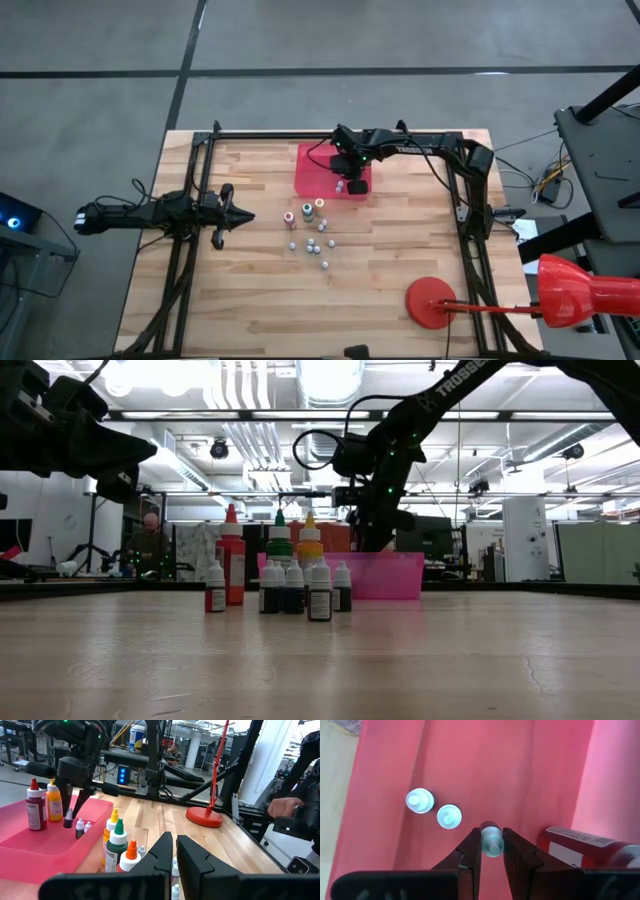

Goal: Pick & Place food coloring
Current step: Put the small purple food coloring bottle into the pink bin

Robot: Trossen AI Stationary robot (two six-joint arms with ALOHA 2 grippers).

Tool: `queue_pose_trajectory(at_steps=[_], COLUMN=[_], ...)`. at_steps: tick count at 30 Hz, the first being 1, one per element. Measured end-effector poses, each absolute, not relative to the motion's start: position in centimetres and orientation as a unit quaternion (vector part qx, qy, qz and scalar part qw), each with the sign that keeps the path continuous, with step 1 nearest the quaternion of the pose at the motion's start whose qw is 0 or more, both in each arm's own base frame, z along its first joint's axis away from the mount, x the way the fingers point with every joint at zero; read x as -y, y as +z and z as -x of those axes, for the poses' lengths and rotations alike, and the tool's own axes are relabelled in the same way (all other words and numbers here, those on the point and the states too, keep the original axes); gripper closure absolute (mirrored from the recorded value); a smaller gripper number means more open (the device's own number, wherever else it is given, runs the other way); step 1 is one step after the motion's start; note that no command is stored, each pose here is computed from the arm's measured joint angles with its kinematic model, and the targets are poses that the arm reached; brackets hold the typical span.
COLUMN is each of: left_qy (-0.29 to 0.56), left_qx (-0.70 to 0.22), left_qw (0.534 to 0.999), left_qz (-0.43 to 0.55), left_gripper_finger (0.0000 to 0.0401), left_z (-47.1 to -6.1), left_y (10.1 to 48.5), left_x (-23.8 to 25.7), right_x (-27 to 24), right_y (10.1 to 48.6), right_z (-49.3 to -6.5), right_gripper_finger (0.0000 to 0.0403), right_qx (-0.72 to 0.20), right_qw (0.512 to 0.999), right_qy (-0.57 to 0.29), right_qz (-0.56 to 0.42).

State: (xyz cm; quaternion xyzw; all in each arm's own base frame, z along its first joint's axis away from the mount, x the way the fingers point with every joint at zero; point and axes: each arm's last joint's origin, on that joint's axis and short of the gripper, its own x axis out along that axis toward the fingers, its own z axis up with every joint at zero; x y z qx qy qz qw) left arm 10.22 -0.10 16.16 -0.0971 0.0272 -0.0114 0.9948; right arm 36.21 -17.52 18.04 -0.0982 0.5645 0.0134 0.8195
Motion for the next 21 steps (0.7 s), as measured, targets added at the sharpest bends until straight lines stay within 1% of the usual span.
queue_pose_trajectory(at_steps=[7, 21], left_qy=[-0.011, -0.012], left_qx=[-0.027, -0.027], left_qw=[0.995, 0.995], left_qz=[0.097, 0.097], left_gripper_finger=[0.0401, 0.0401], left_z=[-10.22, -10.22], left_y=[16.17, 16.16], left_x=[0.1, 0.1], right_x=[17.63, 17.64], right_y=[17.35, 17.33], right_z=[-36.4, -36.43], right_gripper_finger=[0.0348, 0.0348], right_qx=[-0.569, -0.567], right_qw=[0.817, 0.818], right_qy=[0.014, 0.016], right_qz=[0.097, 0.096])
